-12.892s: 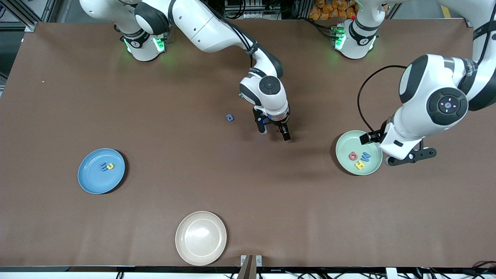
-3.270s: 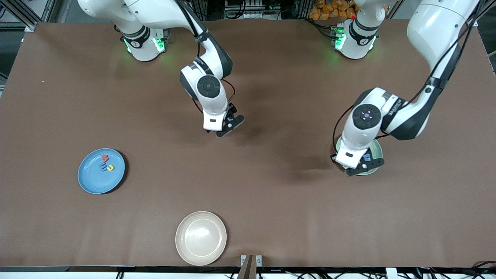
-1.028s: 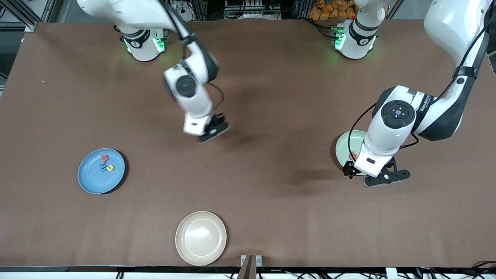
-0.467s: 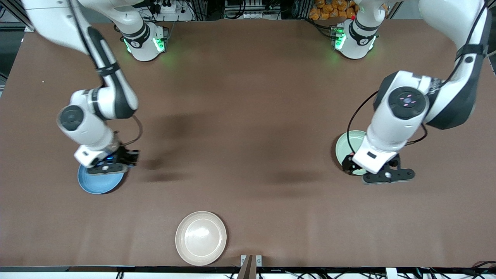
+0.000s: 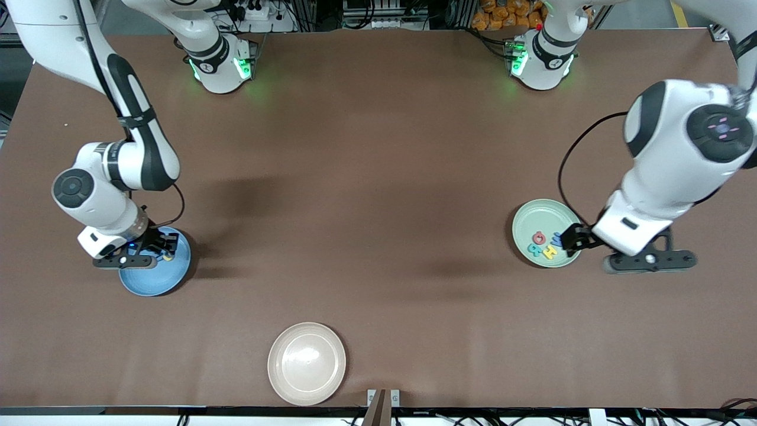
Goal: Sort upper and lower case letters into plates
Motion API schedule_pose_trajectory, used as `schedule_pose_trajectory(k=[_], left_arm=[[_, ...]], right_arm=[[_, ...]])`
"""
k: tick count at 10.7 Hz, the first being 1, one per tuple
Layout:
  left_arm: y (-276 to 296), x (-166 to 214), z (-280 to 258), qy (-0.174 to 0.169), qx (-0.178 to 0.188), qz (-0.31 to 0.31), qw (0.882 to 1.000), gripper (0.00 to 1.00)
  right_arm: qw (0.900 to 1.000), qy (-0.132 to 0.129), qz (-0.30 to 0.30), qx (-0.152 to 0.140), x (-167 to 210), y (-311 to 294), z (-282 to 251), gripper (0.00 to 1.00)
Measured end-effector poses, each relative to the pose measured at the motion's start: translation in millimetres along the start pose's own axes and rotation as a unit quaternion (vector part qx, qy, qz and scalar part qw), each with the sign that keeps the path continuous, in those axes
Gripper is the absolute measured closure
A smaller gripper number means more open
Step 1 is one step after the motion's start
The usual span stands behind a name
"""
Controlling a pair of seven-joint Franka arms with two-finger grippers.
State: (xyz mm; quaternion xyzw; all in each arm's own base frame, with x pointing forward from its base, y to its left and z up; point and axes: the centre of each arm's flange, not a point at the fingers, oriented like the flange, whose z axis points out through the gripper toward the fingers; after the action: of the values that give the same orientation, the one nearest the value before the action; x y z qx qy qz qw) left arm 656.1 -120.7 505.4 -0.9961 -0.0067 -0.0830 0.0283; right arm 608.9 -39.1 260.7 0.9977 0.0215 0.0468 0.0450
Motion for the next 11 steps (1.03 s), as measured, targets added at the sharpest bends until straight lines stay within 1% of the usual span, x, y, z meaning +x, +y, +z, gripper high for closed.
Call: schedule_pose_trajectory(k=[1, 2, 3, 4, 5, 7, 8, 10, 11], left_arm=[[-10, -2, -9, -0.006, -0.007, -0.003, 1.000, 0.00], [-19, -5, -17, -0.014, -0.018, -0.006, 1.000, 0.00], [-30, -7, -25, -0.022, -0.027, -0.009, 0.999, 0.00], [-41, -10, -33, -0.029, -0.034, -0.010, 0.999, 0.00], [-50, -13, -41, -0.036, -0.040, -0.012, 0.998, 0.00], [-58, -21, -57, -0.049, -0.047, -0.020, 0.997, 0.00], [-59, -24, -64, -0.050, -0.049, -0.021, 0.997, 0.00], [-63, -29, -76, -0.052, -0.048, -0.022, 0.997, 0.00], [-66, -31, -80, -0.055, -0.047, -0.025, 0.997, 0.00]], right_arm=[[1.000, 0.005, -0.003, -0.001, 1, 6, -6, 0.40], [1.000, 0.009, -0.004, -0.001, 1, 8, -17, 0.31], [1.000, 0.008, -0.006, 0.000, -1, 7, -33, 0.15], [1.000, 0.001, -0.008, 0.003, -5, 5, -53, 0.02], [1.000, -0.007, -0.011, 0.005, -10, 2, -77, 0.00], [1.000, -0.019, -0.017, 0.008, -20, -5, -127, 0.00], [0.999, -0.029, -0.021, 0.009, -26, -9, -153, 0.00], [0.999, -0.042, -0.025, 0.008, -24, -11, -213, 0.00], [0.999, -0.042, -0.027, 0.007, -18, -13, -249, 0.00]])
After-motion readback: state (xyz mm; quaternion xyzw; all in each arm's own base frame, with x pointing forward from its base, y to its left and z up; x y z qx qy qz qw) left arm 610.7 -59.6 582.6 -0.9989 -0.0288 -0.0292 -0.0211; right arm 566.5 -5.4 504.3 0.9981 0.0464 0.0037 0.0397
